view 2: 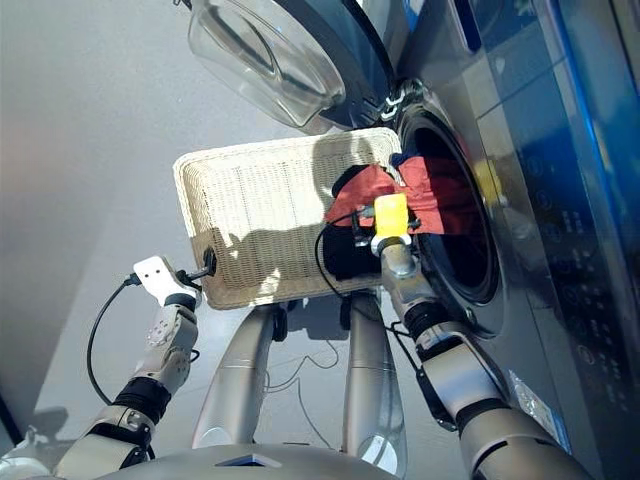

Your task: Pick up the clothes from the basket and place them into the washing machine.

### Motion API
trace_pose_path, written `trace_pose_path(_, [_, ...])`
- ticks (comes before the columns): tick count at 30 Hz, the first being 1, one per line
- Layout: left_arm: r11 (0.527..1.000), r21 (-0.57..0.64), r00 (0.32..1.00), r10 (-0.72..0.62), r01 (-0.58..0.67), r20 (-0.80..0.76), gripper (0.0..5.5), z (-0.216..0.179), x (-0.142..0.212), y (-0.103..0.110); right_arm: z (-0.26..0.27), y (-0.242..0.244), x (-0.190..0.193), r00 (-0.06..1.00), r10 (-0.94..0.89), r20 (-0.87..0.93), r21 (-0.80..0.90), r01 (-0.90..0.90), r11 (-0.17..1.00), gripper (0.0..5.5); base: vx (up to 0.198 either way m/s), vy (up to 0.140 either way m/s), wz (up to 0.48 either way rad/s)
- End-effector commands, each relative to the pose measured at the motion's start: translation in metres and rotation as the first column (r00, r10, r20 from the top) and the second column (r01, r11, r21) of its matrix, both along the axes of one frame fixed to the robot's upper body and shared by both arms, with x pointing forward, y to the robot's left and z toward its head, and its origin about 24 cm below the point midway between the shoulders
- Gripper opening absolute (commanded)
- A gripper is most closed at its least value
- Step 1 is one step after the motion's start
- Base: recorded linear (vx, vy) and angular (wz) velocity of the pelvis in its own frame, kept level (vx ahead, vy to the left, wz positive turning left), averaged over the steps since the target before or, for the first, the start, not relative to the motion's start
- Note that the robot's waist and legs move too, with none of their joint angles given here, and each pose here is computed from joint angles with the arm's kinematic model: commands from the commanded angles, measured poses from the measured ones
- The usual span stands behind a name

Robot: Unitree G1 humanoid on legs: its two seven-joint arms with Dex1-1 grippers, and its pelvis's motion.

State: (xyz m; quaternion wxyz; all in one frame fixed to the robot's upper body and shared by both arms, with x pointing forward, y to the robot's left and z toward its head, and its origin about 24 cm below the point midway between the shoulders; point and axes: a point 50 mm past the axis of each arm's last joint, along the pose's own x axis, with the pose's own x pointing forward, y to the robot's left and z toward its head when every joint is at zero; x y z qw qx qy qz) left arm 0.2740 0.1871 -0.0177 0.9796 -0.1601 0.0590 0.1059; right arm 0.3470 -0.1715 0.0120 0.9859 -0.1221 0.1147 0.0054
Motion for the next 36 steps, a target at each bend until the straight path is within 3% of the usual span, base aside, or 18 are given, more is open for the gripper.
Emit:
trace_pose_path(1, [1.000, -0.003, 0.997, 0.023, -0.022, 0.078, 5.50, 0.017, 0.009, 0.010, 0.000, 0.000, 0.001, 1.000, 0.012, -0.002, -0.075, -0.012, 0.997, 5.50, 0.000, 0.000, 0.000])
trace_pose_path(10, [1.000, -0.005, 0.994, 0.000, 0.001, 0.113, 5.50, 0.030, 0.020, 0.002, -0.002, -0.008, 0.006, 0.997, -0.044, -0.065, -0.123, 0.036, 0.992, 5.50, 0.000, 0.000, 0.000])
trace_pose_path(20, [0.999, 0.010, 0.992, -0.045, 0.044, 0.119, 5.50, 0.035, 0.022, -0.003, 0.005, -0.010, 0.015, 0.989, -0.086, -0.119, -0.058, 0.080, 0.995, 5.50, 0.000, 0.000, 0.000])
trace_pose_path(21, [0.999, 0.010, 0.992, -0.043, 0.042, 0.120, 5.50, 0.035, 0.022, -0.002, 0.006, -0.011, 0.016, 0.989, -0.089, -0.116, -0.055, 0.083, 0.995, 3.93, 0.000, 0.000, 0.000])
trace_pose_path(22, [0.999, 0.009, 0.992, -0.043, 0.042, 0.122, 5.50, 0.036, 0.022, -0.001, 0.009, -0.010, 0.018, 0.991, -0.083, -0.108, -0.059, 0.077, 0.995, 0.00, 0.000, 0.000, 0.000])
trace_pose_path(29, [1.000, 0.004, 0.993, -0.020, 0.019, 0.114, 5.50, 0.034, 0.021, 0.004, 0.021, -0.004, 0.024, 0.994, -0.101, -0.046, 0.051, 0.104, 0.993, 0.00, 0.000, 0.000, 0.000])
trace_pose_path(36, [1.000, -0.006, 0.994, 0.011, -0.011, 0.104, 5.50, 0.030, 0.017, 0.008, 0.054, -0.013, 0.036, 0.966, -0.241, 0.091, 0.337, 0.198, 0.921, 0.00, 0.000, 0.000, 0.000])
